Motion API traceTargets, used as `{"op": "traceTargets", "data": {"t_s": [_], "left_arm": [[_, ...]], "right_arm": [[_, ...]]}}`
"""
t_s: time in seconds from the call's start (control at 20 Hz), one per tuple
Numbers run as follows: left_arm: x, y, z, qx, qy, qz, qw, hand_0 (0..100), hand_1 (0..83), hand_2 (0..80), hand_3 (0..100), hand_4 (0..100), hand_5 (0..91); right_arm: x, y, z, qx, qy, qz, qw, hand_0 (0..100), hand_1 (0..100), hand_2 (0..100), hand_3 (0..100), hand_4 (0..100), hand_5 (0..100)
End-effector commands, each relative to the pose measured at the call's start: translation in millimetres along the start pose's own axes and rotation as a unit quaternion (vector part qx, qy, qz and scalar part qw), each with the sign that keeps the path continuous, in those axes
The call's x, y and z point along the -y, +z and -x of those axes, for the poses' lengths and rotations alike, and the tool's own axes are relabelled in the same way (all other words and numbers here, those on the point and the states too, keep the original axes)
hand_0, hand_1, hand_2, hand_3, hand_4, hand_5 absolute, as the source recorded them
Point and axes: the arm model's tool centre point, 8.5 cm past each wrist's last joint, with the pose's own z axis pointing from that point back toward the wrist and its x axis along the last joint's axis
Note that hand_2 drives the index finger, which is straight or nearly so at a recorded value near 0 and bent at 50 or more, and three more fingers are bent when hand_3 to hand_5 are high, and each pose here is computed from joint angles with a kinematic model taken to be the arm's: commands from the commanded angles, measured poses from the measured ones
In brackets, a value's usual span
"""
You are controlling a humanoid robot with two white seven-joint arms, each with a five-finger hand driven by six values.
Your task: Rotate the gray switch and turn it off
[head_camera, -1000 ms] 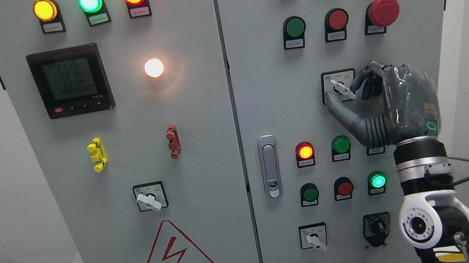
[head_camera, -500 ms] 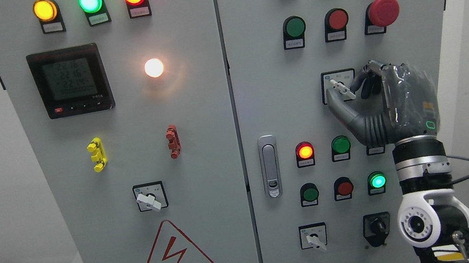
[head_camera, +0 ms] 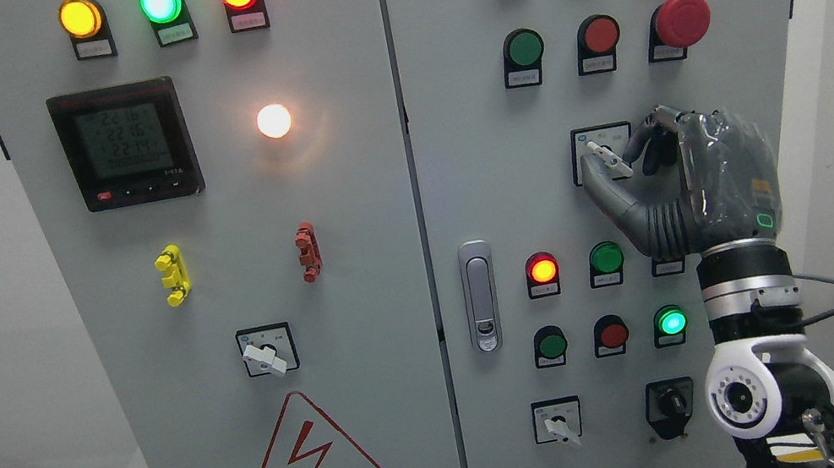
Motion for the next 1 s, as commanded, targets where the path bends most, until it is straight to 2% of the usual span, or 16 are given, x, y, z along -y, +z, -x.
{"op": "traceTargets", "data": {"t_s": [0.0, 0.2, 0.4, 0.95], "left_arm": [[0.0, 1.1, 8.1, -0.013, 0.011, 0.000, 1.000, 12, 38.9, 0.0, 0, 0, 0.0], [0.0, 1.1, 8.1, -0.013, 0.011, 0.000, 1.000, 12, 38.9, 0.0, 0, 0, 0.0], [-0.1, 1.1, 8.1, -0.013, 0.011, -0.001, 1.000, 12, 38.9, 0.0, 0, 0, 0.0], [0.0, 1.1, 8.0, -0.012, 0.011, 0.000, 1.000, 12, 38.9, 0.0, 0, 0, 0.0]], "right_arm": [[-5.0, 0.0, -4.8, 0.000, -0.005, -0.005, 1.000, 27, 46, 65, 85, 82, 98], [-6.9, -0.6, -8.6, -0.001, -0.011, -0.005, 1.000, 38, 44, 66, 85, 82, 98], [-7.3, -0.1, -8.3, -0.002, -0.011, -0.006, 1.000, 44, 43, 67, 85, 83, 99], [-7.4, -0.1, -8.5, -0.003, -0.011, -0.005, 1.000, 47, 42, 71, 89, 84, 99]]}}
